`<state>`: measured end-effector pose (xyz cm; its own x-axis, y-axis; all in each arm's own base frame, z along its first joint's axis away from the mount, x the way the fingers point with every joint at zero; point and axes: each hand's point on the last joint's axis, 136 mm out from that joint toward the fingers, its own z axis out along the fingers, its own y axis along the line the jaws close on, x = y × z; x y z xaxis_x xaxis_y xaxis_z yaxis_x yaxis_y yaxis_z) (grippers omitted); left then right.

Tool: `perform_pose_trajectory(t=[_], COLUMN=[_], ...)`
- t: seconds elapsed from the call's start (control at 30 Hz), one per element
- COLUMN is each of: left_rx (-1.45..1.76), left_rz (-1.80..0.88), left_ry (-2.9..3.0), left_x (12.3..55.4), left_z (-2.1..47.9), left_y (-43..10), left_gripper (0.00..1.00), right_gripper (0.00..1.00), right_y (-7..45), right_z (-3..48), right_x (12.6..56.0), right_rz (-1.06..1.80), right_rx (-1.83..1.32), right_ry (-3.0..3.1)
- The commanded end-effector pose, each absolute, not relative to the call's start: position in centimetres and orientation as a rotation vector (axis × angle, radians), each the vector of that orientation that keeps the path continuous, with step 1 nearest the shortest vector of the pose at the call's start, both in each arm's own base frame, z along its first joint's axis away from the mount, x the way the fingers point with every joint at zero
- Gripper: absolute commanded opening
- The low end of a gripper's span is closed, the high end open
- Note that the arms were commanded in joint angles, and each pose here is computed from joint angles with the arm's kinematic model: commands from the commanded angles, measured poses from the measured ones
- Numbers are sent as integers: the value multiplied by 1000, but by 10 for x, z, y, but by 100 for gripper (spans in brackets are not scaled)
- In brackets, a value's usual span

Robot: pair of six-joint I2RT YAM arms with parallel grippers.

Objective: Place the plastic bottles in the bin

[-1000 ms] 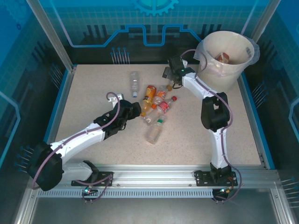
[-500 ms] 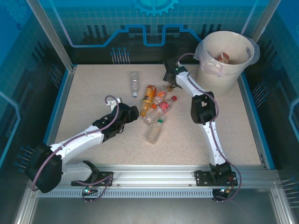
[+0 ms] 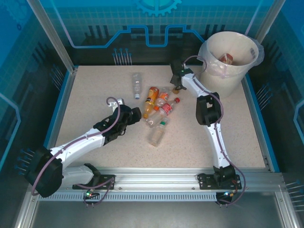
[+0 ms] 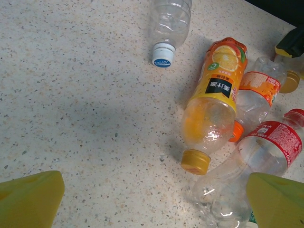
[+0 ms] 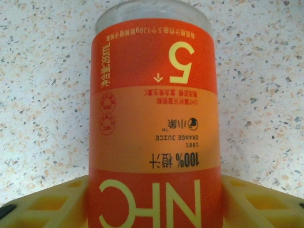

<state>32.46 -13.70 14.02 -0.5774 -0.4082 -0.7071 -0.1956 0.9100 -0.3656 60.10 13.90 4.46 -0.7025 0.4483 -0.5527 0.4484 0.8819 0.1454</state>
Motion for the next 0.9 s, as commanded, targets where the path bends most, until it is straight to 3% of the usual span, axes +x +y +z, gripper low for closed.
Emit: perform_pose_trajectory(t=[0.0,0.33,0.87], left_rx=[-410,-379,-364], left_rz=[-348,-461,-595], left_ry=[2184,2190,2159], left_x=[326,326,329], left_z=[142,149,165], left_y=[-139,-155,-172], left_gripper=[99,99,99], right_gripper=[57,42,33], right_y=[141,167,188], right_z=[61,135,292], right_x=[596,565,466], right_rz=[41,167,393], right_rx=[591,320,-72], right_ry=[2450,2348,2120])
